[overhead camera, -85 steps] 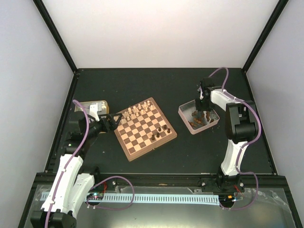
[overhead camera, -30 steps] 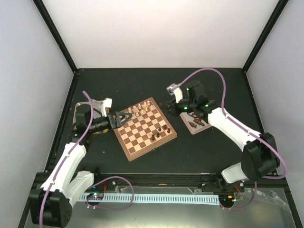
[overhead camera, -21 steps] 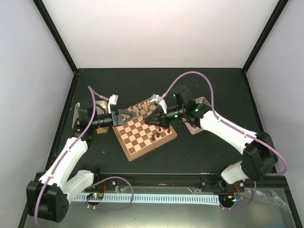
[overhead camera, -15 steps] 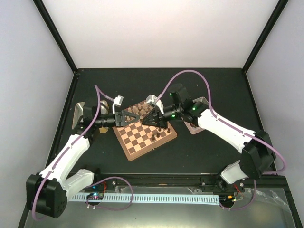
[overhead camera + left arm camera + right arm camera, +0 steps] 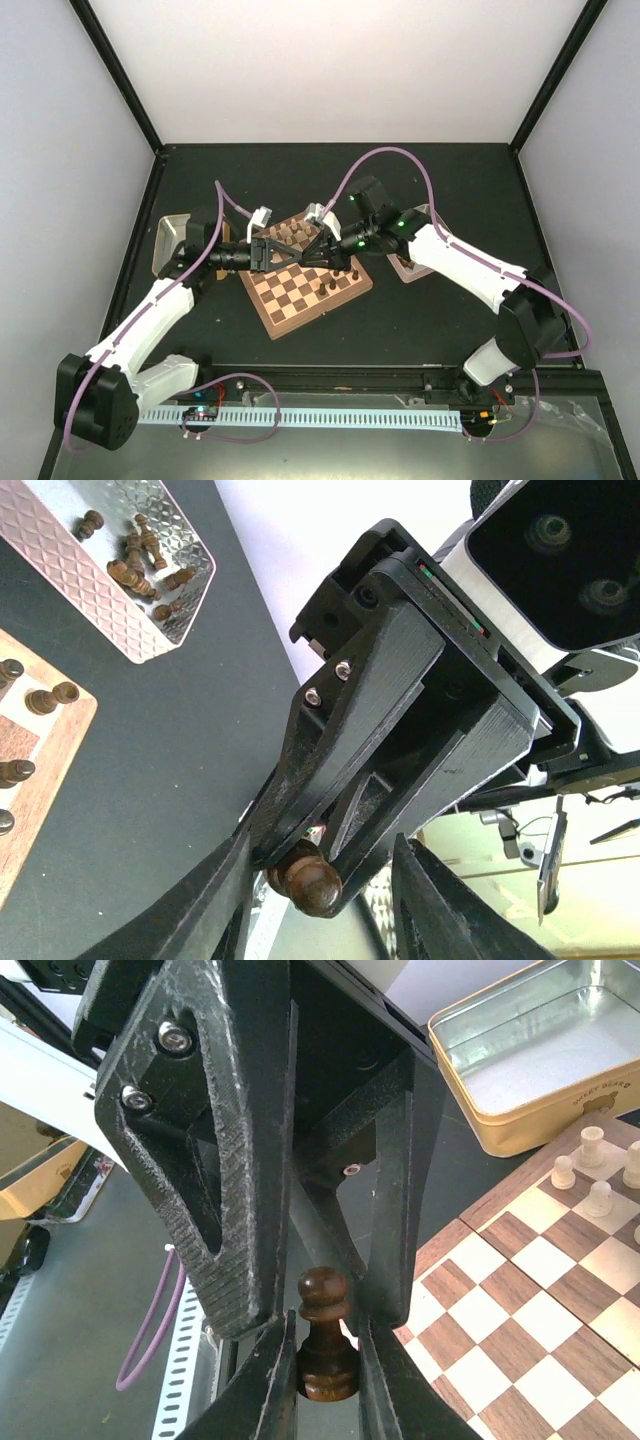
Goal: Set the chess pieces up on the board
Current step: Place the chess piece on the chessboard.
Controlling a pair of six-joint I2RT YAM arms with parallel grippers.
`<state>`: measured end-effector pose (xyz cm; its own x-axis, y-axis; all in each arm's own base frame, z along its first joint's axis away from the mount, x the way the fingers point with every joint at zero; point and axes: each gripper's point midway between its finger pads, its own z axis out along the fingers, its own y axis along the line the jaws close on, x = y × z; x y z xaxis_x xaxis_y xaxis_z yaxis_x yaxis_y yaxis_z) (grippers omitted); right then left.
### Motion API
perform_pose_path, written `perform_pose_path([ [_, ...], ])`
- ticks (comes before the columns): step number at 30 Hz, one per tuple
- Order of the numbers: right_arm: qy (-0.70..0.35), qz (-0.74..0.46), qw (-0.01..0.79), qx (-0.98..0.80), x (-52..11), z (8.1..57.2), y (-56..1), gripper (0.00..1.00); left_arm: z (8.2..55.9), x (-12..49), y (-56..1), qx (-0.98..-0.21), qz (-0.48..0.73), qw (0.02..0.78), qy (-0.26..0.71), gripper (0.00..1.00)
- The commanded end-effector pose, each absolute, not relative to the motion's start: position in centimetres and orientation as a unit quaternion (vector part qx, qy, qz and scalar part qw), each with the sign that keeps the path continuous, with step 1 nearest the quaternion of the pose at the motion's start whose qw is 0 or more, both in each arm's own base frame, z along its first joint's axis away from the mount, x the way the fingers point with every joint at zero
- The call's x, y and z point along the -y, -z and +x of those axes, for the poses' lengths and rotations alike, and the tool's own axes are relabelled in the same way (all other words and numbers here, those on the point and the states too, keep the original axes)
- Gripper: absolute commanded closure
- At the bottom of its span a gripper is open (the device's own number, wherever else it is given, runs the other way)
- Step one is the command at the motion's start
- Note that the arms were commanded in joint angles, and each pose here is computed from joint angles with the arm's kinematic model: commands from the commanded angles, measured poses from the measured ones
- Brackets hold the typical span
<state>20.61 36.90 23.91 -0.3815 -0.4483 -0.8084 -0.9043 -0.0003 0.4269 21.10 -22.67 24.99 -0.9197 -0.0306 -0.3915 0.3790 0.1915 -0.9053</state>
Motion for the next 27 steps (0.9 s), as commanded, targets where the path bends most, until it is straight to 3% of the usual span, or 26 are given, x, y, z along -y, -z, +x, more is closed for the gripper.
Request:
perform_pose_path([
  [1,-0.49,-0.522,0.245,-0.654,-37.5,20.7,-24.8,0.9,20.8,23.4,-27.1,-0.742,0.148,0.176,0.629,0.65],
  [11,-0.481,-0.524,0.247,-0.659,-37.4,20.7,-24.2,0.89,21.1,23.5,-27.1,-0.744,0.146,0.182,0.627,0.98],
  [14,-0.473,-0.511,0.249,-0.673,-37.2,21.2,-24.2,0.75,21.3,23.3,-26.9,-0.75,0.143,0.194,0.616,0.98],
  [16,-0.467,-0.497,0.252,-0.687,-36.9,21.4,-24.1,0.57,21.7,23.0,-26.1,-0.764,0.135,0.206,0.596,0.98],
  [20,-0.447,-0.457,0.287,-0.713,-35.3,22.0,-23.8,0.38,22.9,21.3,-22.8,-0.819,0.104,0.237,0.511,0.99],
  [23,-0.414,-0.367,0.313,-0.772,-32.8,23.7,-22.5,0.3,24.1,19.1,-19.8,-0.868,0.077,0.268,0.411,0.98],
  [27,-0.369,-0.22,0.37,-0.824,-28.4,25.7,-21.9,0.29,24.3,18.4,-18.1,-0.899,0.084,0.286,0.321,0.99],
])
